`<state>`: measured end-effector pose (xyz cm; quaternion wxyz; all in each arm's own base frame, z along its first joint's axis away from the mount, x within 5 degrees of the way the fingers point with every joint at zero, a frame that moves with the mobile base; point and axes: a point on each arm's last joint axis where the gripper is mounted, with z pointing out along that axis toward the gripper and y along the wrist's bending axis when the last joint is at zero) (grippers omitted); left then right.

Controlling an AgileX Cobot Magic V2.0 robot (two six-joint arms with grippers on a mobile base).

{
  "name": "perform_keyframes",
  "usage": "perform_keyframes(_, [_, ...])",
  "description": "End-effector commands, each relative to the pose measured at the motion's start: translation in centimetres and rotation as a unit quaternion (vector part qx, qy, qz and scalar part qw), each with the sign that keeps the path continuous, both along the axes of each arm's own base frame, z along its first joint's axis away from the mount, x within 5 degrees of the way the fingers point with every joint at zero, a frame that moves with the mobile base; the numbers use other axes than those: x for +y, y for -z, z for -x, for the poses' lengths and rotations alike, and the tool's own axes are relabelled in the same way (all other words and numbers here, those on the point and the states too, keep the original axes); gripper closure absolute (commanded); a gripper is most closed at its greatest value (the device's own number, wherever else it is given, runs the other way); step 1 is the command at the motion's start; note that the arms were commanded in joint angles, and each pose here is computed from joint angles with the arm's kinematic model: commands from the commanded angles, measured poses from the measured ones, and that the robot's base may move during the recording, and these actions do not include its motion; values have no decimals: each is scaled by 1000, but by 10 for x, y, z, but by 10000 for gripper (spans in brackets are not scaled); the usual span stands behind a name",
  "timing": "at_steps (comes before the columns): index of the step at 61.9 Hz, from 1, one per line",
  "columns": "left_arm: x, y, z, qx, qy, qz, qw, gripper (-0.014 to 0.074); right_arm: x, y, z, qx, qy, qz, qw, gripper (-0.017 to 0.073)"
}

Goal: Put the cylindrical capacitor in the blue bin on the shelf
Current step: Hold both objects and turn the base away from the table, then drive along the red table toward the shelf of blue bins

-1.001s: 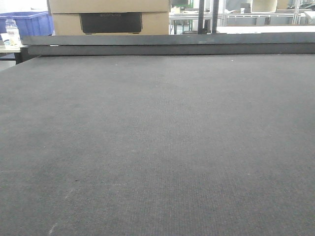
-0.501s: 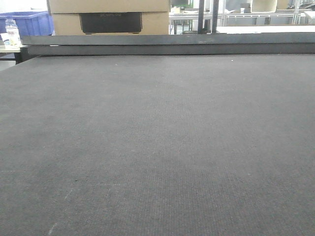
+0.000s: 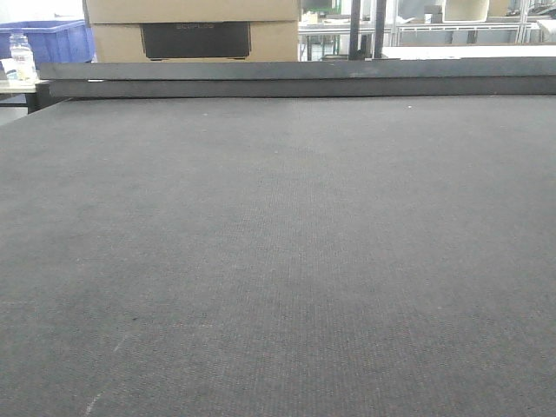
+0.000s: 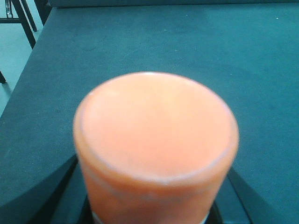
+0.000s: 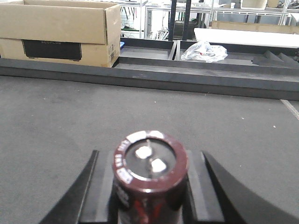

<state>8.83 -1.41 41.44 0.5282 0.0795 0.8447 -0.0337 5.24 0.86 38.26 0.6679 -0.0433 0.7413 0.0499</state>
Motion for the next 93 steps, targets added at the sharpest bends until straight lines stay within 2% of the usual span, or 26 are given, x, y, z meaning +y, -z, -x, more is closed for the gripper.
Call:
perform_keyframes(1, [0,-5,1,-20,4,3,1000,704,-1,-2,1,-15,3,4,1000,721])
perform_keyframes(93, [0,-5,1,-20,4,3,1000,704,-1,-2,1,-15,3,4,1000,721])
